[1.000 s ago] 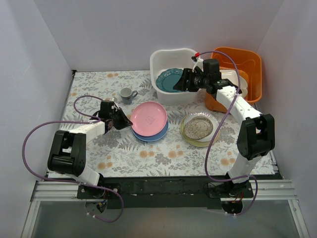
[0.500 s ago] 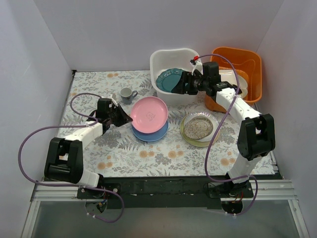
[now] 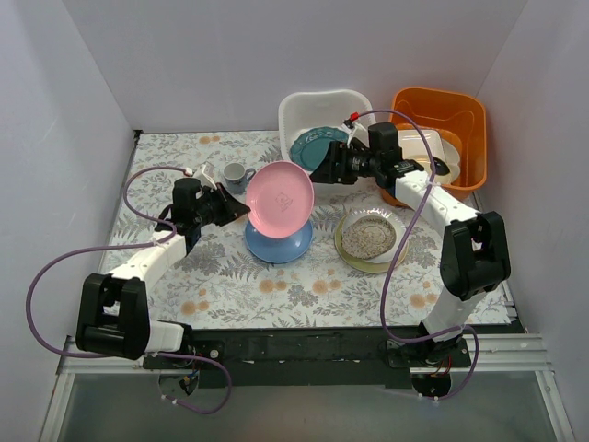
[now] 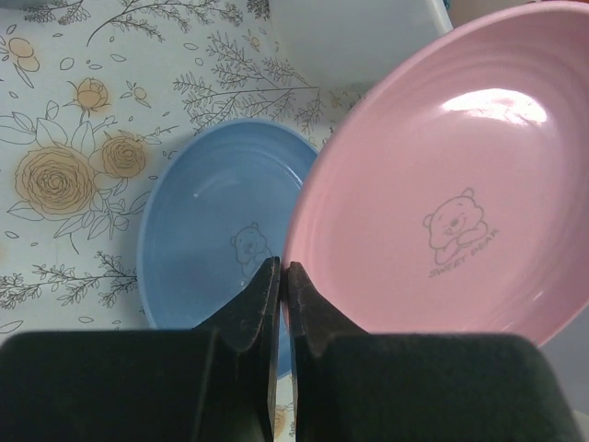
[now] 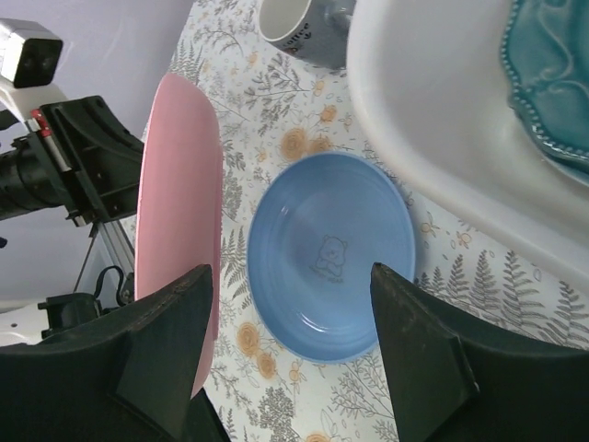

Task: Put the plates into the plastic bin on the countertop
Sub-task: Pick up the plate at the center of the board.

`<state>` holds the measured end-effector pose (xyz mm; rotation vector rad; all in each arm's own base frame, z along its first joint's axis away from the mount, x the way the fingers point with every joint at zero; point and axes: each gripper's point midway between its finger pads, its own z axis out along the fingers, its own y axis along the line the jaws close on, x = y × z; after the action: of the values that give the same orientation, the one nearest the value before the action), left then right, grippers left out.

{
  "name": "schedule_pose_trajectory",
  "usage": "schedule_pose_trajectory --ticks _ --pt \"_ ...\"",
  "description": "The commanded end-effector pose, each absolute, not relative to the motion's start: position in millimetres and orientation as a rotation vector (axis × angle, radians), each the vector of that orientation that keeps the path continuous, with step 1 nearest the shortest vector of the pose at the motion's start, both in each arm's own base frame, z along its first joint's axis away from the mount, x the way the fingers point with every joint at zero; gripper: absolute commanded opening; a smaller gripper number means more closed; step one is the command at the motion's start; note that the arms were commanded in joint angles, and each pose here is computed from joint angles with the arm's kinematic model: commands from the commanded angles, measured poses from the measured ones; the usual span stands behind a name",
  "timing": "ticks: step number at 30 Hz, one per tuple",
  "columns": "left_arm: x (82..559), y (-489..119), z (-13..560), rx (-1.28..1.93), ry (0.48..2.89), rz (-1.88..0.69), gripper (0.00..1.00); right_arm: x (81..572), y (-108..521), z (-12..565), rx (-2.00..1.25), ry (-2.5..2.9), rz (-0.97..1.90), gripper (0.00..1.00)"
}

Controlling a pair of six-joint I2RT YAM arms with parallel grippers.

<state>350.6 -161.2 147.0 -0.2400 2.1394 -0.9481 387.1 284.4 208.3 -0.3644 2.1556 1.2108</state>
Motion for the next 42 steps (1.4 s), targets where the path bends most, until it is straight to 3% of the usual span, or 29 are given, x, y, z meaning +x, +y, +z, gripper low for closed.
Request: schedule_pose_trajectory --ticks 1,42 --pt "346 -165 168 -0.189 2.073 -0.988 0.0 381 300 241 -0.432 2.034 1.277 0.77" --pt "343 -145 151 -0.293 2.092 -0.856 0.0 397 301 256 -0.325 1.987 1.277 0.75"
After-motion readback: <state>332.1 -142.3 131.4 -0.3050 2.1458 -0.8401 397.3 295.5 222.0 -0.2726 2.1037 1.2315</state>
